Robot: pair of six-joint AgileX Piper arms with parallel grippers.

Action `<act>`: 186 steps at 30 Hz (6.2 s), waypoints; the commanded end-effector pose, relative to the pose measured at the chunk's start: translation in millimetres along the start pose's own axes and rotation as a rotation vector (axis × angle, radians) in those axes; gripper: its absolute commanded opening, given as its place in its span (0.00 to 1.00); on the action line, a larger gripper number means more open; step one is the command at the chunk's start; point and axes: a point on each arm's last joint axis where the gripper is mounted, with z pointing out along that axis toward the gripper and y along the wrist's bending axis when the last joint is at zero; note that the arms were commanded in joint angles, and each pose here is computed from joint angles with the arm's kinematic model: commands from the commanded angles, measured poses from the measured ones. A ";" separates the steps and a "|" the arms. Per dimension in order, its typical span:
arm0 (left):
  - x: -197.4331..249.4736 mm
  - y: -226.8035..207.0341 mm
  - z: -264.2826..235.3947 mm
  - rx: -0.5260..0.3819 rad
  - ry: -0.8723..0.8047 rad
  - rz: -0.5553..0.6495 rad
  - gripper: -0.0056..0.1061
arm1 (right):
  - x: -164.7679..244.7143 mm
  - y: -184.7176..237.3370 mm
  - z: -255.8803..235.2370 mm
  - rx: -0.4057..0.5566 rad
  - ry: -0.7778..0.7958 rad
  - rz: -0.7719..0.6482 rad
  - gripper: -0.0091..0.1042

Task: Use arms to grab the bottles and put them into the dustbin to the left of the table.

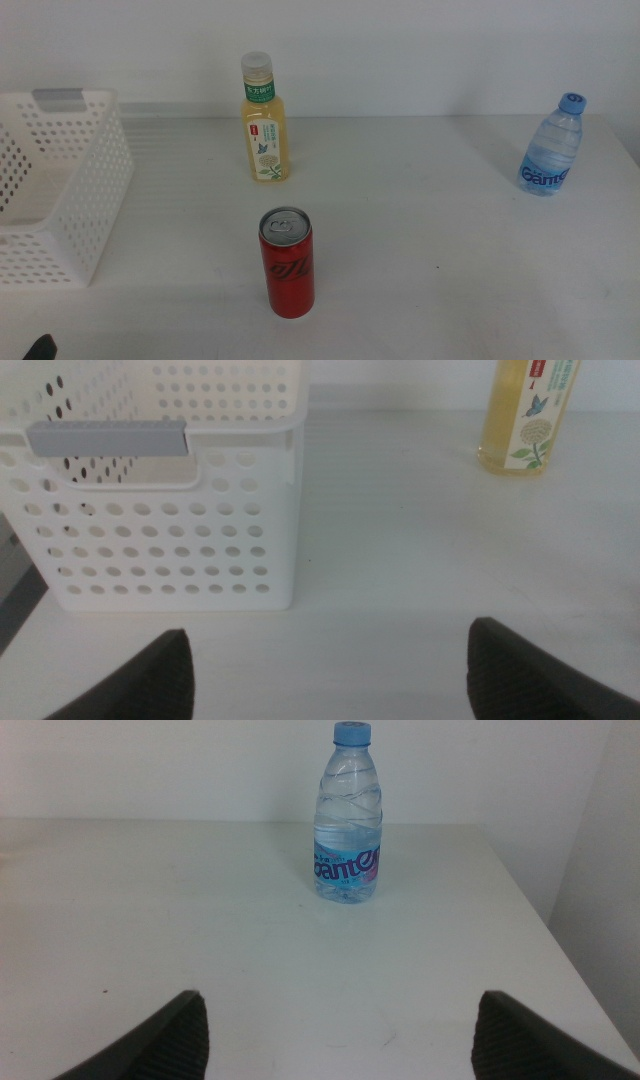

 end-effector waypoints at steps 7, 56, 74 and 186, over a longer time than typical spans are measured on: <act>-13.9 -1.1 5.2 0.015 -0.121 -0.045 0.86 | -11.0 0.0 -3.2 0.003 -0.113 -0.015 0.74; 11.2 -87.3 82.9 0.691 -0.040 0.037 0.86 | -11.0 0.0 -3.2 0.003 -0.113 -0.015 0.74; 10.9 -88.3 82.8 0.701 0.073 -0.273 0.86 | -11.0 0.0 -3.2 0.003 -0.113 -0.015 0.74; -130.8 -124.6 179.3 0.785 0.375 0.071 0.01 | -11.0 0.0 -3.2 0.003 -0.113 -0.015 0.74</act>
